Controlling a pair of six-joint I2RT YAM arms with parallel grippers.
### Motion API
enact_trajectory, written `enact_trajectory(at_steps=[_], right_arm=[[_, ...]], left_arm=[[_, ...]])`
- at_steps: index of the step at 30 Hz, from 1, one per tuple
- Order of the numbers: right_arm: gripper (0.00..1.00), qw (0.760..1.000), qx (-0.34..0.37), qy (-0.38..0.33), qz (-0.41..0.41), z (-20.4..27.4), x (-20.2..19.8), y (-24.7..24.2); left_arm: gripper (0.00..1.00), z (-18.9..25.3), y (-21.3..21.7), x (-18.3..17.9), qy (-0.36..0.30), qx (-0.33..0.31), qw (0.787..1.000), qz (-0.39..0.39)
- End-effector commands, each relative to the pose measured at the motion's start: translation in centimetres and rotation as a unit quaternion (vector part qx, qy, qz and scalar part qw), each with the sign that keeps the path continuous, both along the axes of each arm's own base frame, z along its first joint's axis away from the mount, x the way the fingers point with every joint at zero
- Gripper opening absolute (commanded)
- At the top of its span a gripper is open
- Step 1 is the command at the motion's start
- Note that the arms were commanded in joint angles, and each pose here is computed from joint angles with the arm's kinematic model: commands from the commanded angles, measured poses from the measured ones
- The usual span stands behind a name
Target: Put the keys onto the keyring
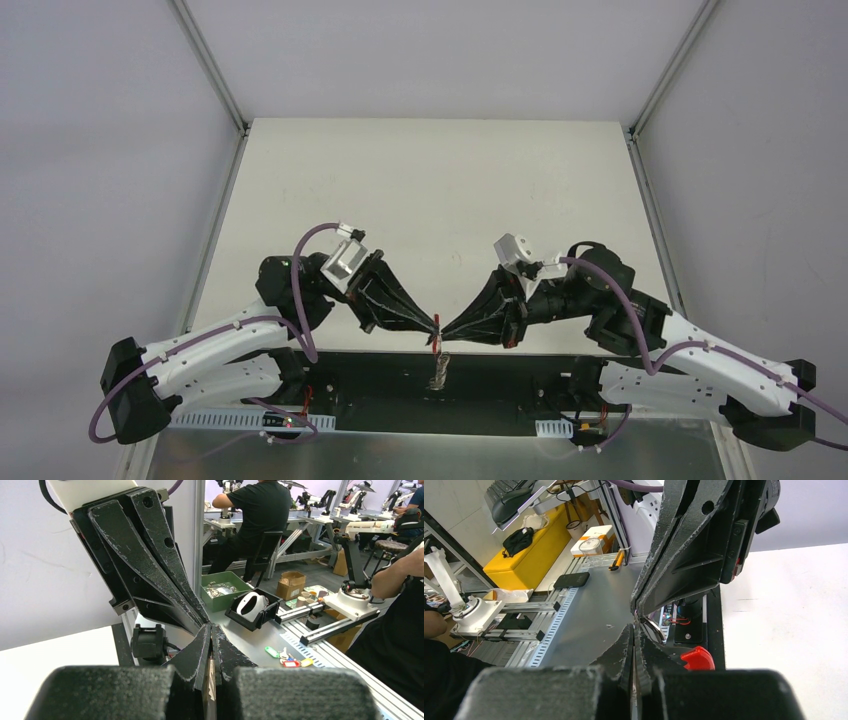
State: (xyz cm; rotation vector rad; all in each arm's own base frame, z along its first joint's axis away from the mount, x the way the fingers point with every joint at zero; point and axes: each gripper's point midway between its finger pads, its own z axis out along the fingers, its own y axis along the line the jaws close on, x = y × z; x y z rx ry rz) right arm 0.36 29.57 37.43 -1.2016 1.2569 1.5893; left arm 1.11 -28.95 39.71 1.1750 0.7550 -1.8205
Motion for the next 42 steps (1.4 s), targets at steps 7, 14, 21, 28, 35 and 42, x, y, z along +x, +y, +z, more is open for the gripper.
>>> enact_trajectory(at_steps=[7,14,21,28,35,42], right_arm=[[0.00,0.998,0.061,-0.031,-0.007,3.1,-0.2,-0.9],[0.00,0.997,0.061,-0.030,-0.022,3.1,0.2,-1.2],[0.00,0.995,0.077,-0.031,-0.052,3.6,0.9,-1.7],[0.00,0.989,0.112,-0.055,-0.084,4.4,1.9,-2.1],[0.00,0.981,0.135,-0.062,-0.123,4.9,3.1,-2.6],[0.00,0.976,0.147,-0.067,-0.149,5.0,4.0,-2.6]], left_arm=[[0.00,2.2,1.4,-2.0,-0.044,-0.044,0.998,-0.026],[0.00,2.3,1.5,-2.2,-0.048,-0.046,0.997,-0.030],[0.00,2.0,1.3,-2.0,-0.044,-0.038,0.998,-0.026],[0.06,1.1,0.2,-0.4,-0.020,-0.010,1.000,0.020],[0.17,0.3,0.1,0.6,-0.003,0.001,0.998,0.058],[0.23,0.1,-0.4,2.3,0.018,0.010,0.994,0.104]])
